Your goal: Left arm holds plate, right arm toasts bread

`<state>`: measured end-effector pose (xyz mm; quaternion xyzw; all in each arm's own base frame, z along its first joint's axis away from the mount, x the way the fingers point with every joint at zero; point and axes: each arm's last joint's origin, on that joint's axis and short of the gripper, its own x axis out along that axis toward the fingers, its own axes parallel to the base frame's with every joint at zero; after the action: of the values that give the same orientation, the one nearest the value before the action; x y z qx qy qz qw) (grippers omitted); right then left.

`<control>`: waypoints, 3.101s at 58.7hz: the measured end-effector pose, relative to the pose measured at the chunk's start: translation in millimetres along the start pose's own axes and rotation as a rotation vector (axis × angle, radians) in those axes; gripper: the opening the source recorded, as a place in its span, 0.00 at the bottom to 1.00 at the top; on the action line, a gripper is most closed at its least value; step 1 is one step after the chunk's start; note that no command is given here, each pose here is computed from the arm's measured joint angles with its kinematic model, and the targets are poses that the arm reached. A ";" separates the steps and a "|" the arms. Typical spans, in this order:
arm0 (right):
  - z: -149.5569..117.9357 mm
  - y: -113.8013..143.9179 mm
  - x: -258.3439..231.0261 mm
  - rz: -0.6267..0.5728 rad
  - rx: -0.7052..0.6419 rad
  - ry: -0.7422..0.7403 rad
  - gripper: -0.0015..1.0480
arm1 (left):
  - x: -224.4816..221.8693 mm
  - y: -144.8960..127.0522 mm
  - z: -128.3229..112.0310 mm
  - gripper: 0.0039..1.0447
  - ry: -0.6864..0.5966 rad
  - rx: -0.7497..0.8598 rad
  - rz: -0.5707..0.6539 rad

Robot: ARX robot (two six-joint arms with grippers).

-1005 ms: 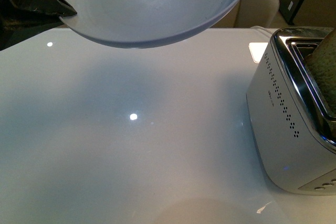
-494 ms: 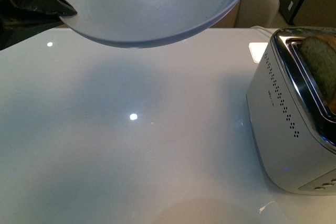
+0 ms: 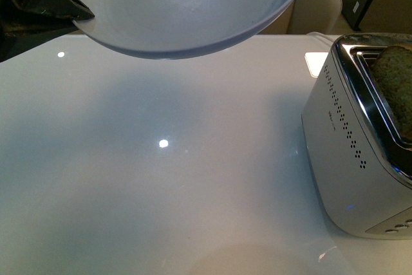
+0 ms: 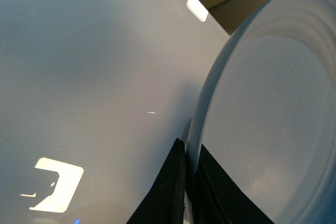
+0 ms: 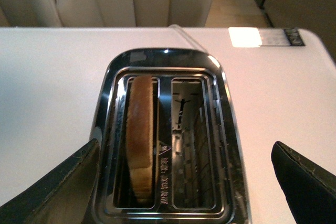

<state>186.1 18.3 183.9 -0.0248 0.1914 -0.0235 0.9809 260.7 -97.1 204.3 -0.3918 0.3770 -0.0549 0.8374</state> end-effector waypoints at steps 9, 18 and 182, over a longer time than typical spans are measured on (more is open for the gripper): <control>-0.3 -1.7 -1.8 -0.011 0.004 -0.009 0.91 | 0.0 0.0 0.0 0.03 0.000 0.000 -0.001; -12.9 -3.6 -3.3 0.053 0.039 -0.245 0.74 | -0.4 -0.4 -0.1 0.03 0.000 0.001 -0.002; -47.9 -20.3 -76.0 0.051 0.053 -0.398 0.91 | -9.2 8.0 30.9 0.03 -0.008 -0.004 0.198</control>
<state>97.0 0.3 169.2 0.0016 -0.0066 0.0017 1.0000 273.4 -69.1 216.8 -0.3543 0.4106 0.0305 0.8396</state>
